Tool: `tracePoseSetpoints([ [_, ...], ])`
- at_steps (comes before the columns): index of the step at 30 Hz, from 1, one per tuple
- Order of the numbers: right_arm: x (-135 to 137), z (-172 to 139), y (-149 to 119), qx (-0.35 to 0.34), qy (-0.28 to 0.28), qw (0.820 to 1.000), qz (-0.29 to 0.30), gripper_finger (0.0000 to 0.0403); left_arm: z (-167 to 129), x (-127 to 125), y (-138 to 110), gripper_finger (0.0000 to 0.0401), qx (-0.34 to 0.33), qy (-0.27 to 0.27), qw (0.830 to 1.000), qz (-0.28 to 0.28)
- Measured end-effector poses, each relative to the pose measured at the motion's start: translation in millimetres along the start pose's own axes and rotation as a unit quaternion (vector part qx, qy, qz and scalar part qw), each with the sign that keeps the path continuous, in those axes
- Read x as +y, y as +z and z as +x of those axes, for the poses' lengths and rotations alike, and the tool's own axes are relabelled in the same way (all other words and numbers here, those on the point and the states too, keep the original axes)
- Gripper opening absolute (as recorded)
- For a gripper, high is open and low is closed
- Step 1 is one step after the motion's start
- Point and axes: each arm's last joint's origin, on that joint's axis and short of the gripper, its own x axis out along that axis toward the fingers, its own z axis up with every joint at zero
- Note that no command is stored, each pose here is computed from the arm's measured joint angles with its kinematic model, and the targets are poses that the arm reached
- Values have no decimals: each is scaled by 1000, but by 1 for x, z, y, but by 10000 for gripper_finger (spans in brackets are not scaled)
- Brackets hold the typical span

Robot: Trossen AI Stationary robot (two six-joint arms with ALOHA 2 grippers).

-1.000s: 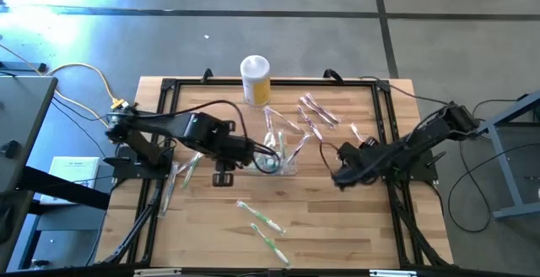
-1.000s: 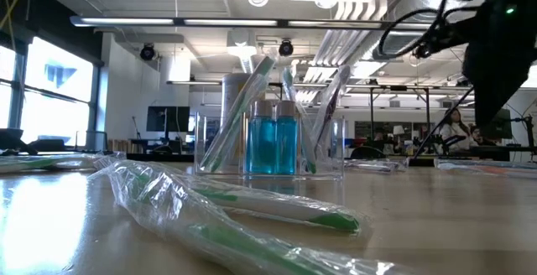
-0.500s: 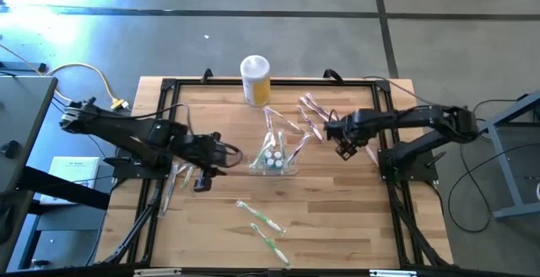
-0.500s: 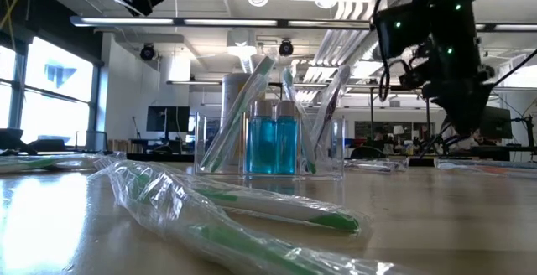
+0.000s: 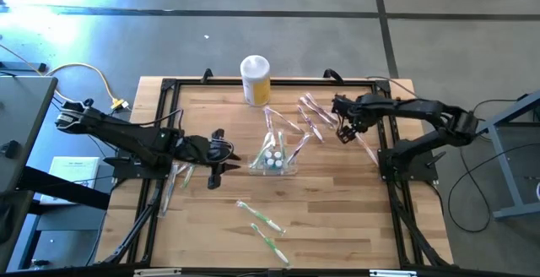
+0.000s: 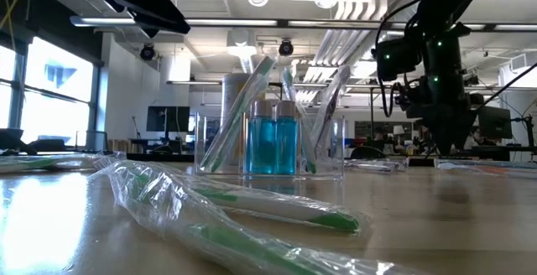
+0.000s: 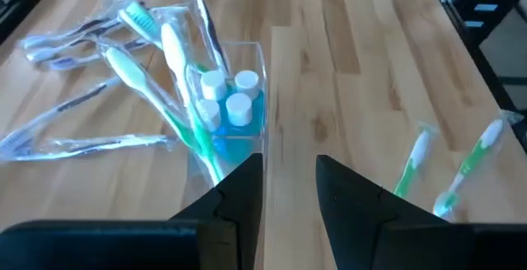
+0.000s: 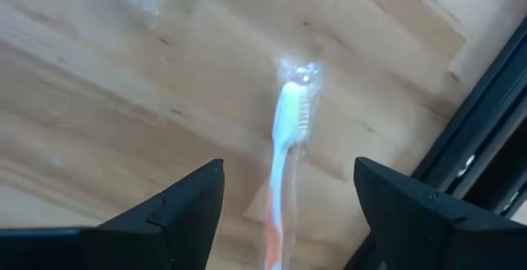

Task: Pick & Place toothbrushing station
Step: Put the orange toothbrush into the transparent organizer

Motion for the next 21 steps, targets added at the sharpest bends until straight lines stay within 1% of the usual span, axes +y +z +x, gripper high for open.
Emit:
tracePoseSetpoints([
  [3, -2, 3, 4, -22, -12, 1000, -1, 263, 4, 0, -5, 110, -16, -3, 1000, -10],
  [6, -3, 6, 2, -14, -5, 1000, 1, 263, 8, 1, -16, 110, -2, 0, 1000, -22],
  [9, -1, 6, 2, -16, -2, 1000, -1, 263, 10, 2, -22, 110, 3, 1, 999, -33],
  [11, 0, 9, 2, -5, -2, 1000, 1, 263, 11, 3, -27, 110, 8, 2, 999, -39],
  [14, 2, 18, 3, 18, -3, 1000, 8, 263, 13, 3, -29, 110, -7, -2, 999, -43],
  [17, 5, 32, 5, 49, -11, 999, 3, 263, 14, 3, -32, 110, -13, -3, 999, -44],
  [21, 10, 43, 9, 66, -17, 998, -8, 263, 15, 3, -32, 110, -18, -5, 999, -46],
])
